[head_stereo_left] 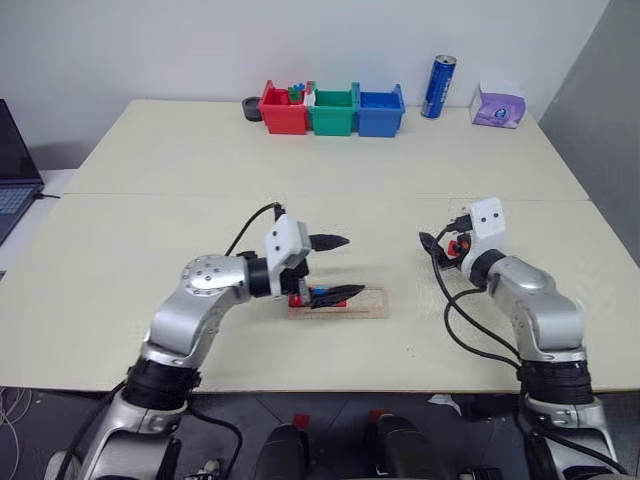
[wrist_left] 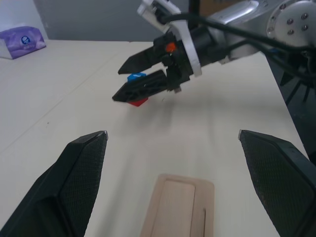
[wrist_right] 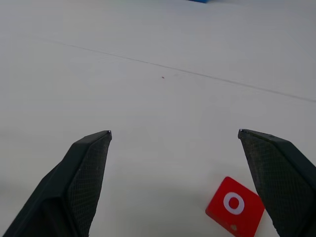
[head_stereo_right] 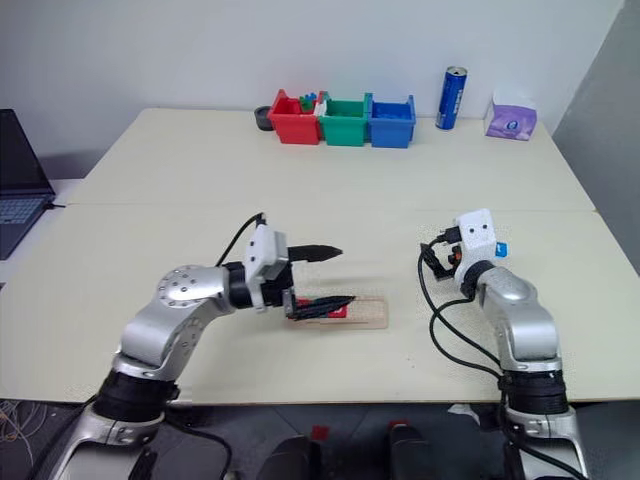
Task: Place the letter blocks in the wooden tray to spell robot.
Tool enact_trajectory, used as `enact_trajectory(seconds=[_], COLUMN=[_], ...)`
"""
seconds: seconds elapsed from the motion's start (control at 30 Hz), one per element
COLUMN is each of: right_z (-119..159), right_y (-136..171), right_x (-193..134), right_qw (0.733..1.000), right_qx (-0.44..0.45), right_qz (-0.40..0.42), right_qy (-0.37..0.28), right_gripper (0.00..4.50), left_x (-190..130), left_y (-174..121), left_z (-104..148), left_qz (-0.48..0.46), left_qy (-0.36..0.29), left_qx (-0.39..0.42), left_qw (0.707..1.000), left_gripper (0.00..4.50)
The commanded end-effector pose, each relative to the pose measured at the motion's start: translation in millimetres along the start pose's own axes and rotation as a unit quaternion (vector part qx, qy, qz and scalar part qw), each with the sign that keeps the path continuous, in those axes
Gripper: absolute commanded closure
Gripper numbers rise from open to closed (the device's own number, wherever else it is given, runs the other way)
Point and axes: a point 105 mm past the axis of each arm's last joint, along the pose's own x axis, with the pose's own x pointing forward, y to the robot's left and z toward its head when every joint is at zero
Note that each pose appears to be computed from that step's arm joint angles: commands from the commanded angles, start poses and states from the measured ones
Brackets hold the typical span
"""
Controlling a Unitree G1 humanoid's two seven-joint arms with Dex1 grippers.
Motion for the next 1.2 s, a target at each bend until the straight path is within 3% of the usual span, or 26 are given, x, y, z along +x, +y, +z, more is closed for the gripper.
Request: enact_trajectory(seconds=[0.03,0.27,0.83,0.93,1.17,1.2], right_z=[8,-9,-42,-44,-47,-47], right_y=[-11,-23,-17,-17,-16,-16], right_x=[-2,-6,2,4,5,5], right_qw=[0.998,0.988,0.978,0.978,0.978,0.978], right_qx=[0.01,0.057,0.133,0.134,0.132,0.13], right_qz=[-0.063,-0.144,-0.153,-0.152,-0.151,-0.15], right_qy=[-0.011,0.018,0.057,0.057,0.057,0.058], right_gripper=[0.05,0.05,0.05,0.65,3.05,3.05], left_x=[5,5,8,8,9,10], left_y=[4,6,4,4,4,4], left_z=[8,8,9,9,9,9], left_qz=[0.005,0.001,-0.008,-0.008,-0.008,-0.008], left_qy=[-0.004,-0.001,0.0,-0.001,-0.002,-0.003], left_qx=[0.019,0.023,0.023,0.024,0.024,0.024], left_qw=[1.0,1.0,1.0,1.0,1.0,1.0], left_gripper=[0.0,0.0,0.0,0.0,0.0,0.0])
